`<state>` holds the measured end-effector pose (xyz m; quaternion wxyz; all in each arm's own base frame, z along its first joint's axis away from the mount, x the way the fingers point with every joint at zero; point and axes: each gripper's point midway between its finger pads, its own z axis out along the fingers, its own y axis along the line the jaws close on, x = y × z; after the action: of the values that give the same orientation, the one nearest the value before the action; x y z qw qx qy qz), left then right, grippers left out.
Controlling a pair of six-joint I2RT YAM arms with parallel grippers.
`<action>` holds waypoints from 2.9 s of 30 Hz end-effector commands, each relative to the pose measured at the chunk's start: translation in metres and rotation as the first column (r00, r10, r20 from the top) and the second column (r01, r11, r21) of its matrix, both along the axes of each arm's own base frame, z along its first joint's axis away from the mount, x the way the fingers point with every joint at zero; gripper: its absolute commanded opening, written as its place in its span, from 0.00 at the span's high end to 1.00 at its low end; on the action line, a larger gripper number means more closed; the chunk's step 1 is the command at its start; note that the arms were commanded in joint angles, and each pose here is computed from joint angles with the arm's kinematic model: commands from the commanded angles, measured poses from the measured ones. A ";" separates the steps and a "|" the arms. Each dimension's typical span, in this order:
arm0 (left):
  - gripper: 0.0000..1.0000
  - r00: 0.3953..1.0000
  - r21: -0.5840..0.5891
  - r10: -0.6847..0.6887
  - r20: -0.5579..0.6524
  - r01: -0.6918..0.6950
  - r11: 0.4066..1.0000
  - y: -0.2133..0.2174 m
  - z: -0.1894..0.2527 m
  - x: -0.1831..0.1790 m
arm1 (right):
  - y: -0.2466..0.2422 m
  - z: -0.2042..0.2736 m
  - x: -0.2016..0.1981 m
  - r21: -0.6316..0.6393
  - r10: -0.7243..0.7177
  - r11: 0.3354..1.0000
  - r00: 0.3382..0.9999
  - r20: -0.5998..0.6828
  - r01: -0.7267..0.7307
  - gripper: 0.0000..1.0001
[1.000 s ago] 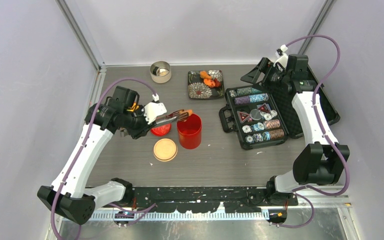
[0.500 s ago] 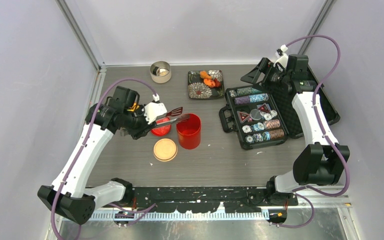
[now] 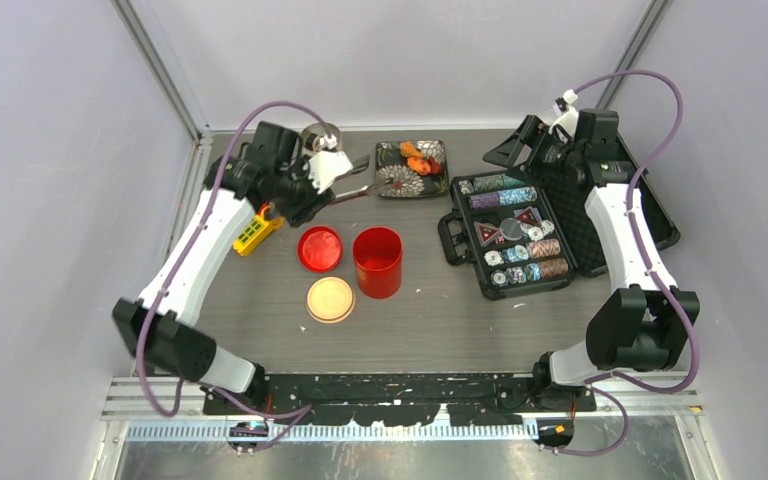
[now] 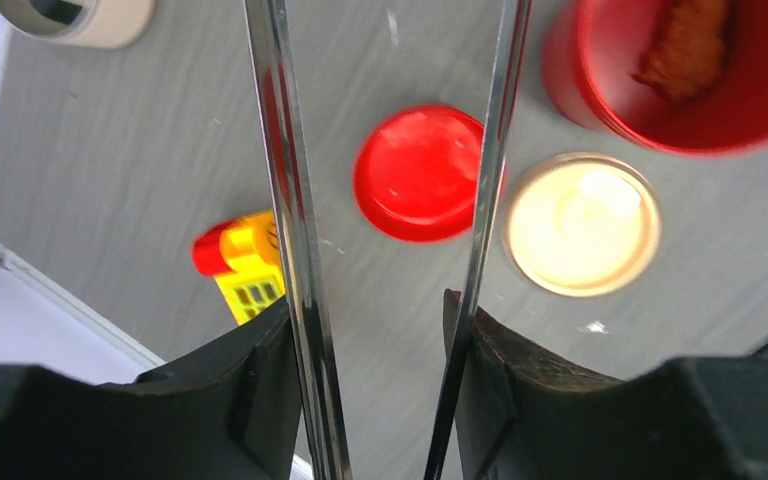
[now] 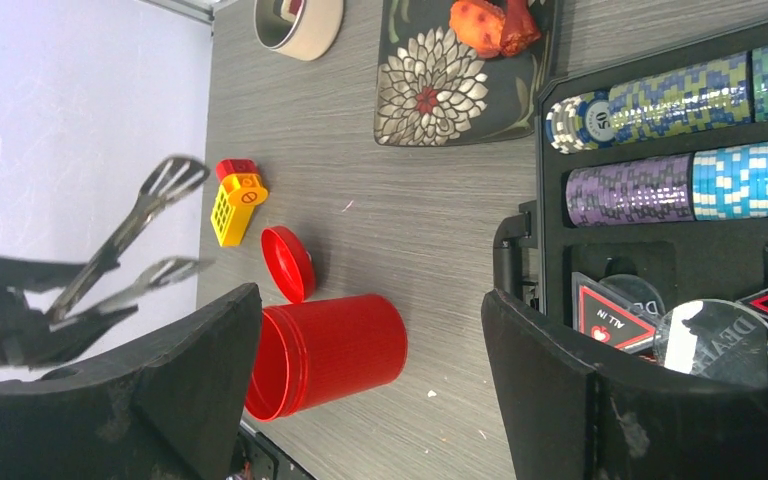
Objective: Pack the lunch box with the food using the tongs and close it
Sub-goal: Pick up the fake food from the plate.
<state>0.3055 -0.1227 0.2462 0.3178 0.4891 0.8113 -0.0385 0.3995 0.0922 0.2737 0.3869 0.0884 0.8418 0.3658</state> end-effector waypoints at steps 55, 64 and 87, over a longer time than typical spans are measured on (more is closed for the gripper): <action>0.52 0.889 0.234 -0.345 0.301 0.282 0.930 -0.057 -0.129 0.329 | -0.041 0.013 0.007 -0.051 -0.088 0.994 0.993 0.074 0.092 0.15; 0.52 0.867 0.249 -0.393 0.305 0.326 0.912 -0.079 -0.135 0.326 | -0.042 0.013 0.010 -0.046 -0.092 0.994 0.993 0.069 0.095 0.15; 0.61 0.872 0.255 -0.422 0.246 0.362 0.897 -0.083 -0.141 0.307 | -0.048 0.015 0.008 -0.047 -0.100 0.993 0.992 0.078 0.104 0.15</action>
<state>0.6164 -0.2049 0.0811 0.3559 0.6723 0.6470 0.0521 0.4047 0.0467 0.2738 0.4119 0.1250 0.8392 0.3323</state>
